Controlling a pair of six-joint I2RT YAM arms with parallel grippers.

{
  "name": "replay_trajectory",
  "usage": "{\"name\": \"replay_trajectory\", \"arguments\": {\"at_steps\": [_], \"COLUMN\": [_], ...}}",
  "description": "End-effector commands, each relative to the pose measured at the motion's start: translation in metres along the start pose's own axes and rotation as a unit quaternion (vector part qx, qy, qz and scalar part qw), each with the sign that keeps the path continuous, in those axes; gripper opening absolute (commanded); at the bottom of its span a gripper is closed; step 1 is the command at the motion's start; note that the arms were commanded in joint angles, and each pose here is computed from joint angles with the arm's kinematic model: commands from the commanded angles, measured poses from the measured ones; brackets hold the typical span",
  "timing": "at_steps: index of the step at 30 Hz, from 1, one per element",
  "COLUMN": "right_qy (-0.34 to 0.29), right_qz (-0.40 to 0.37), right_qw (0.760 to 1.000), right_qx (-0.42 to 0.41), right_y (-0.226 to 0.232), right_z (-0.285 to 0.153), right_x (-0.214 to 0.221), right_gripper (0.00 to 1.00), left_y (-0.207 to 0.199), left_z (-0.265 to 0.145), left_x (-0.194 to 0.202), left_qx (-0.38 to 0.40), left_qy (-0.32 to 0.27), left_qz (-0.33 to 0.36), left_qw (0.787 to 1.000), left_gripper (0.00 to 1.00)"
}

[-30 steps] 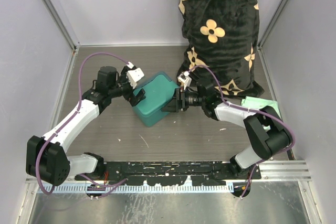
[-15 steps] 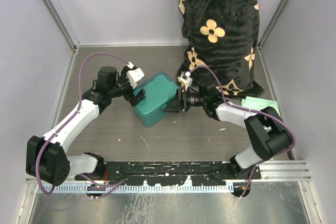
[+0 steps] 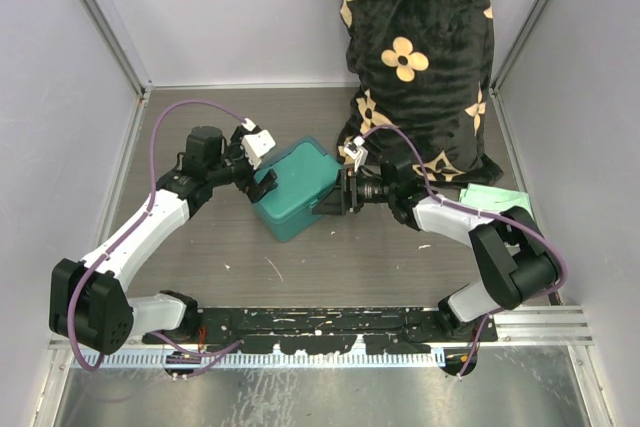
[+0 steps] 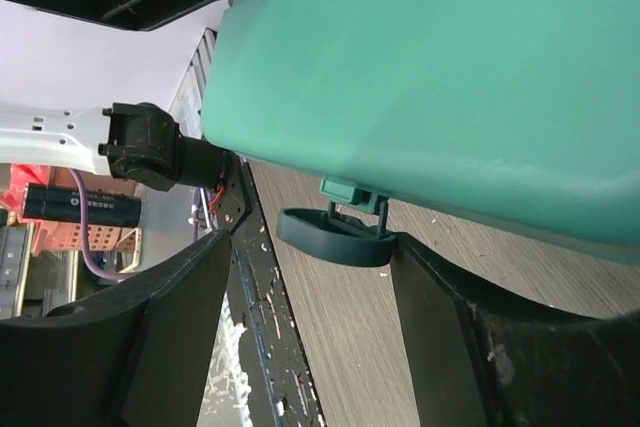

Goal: Organize the medicine kit
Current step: Close the medicine box at the center of the board.

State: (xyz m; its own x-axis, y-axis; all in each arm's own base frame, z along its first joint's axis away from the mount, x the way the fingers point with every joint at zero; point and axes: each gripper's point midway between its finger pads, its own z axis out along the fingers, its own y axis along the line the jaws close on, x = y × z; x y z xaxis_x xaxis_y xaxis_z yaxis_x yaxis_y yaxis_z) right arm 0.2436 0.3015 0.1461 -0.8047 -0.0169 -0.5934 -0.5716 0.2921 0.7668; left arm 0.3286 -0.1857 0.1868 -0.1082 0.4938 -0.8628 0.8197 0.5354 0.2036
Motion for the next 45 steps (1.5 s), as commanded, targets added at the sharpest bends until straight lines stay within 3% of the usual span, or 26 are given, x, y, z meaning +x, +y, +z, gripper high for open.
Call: {"name": "replay_trajectory", "arguments": {"at_steps": [1, 16, 26, 45], "right_qy": [-0.012, -0.033, -0.03, -0.019], "right_qz": [-0.052, -0.056, -0.032, -0.054], "right_qw": [0.998, 0.998, 0.998, 0.996], "right_qx": [-0.044, 0.018, 0.048, 0.072], "right_y": [0.035, 0.015, -0.004, -0.022], "right_z": [-0.009, -0.003, 0.005, 0.005], "right_x": [-0.015, -0.033, -0.036, -0.026], "right_gripper": [0.7, 0.52, 0.52, 0.5], "left_y": [0.0, 0.0, 0.0, -0.002], "left_z": [-0.003, -0.004, -0.003, -0.005], "left_x": [0.015, 0.013, 0.014, 0.015], "left_qx": [-0.008, -0.008, -0.007, -0.006], "left_qy": [0.026, 0.024, 0.026, 0.026], "left_qz": [0.013, 0.013, 0.013, 0.014], "left_qw": [1.0, 1.0, 1.0, 1.0], "left_gripper": [0.98, 0.98, 0.98, 0.98]}}
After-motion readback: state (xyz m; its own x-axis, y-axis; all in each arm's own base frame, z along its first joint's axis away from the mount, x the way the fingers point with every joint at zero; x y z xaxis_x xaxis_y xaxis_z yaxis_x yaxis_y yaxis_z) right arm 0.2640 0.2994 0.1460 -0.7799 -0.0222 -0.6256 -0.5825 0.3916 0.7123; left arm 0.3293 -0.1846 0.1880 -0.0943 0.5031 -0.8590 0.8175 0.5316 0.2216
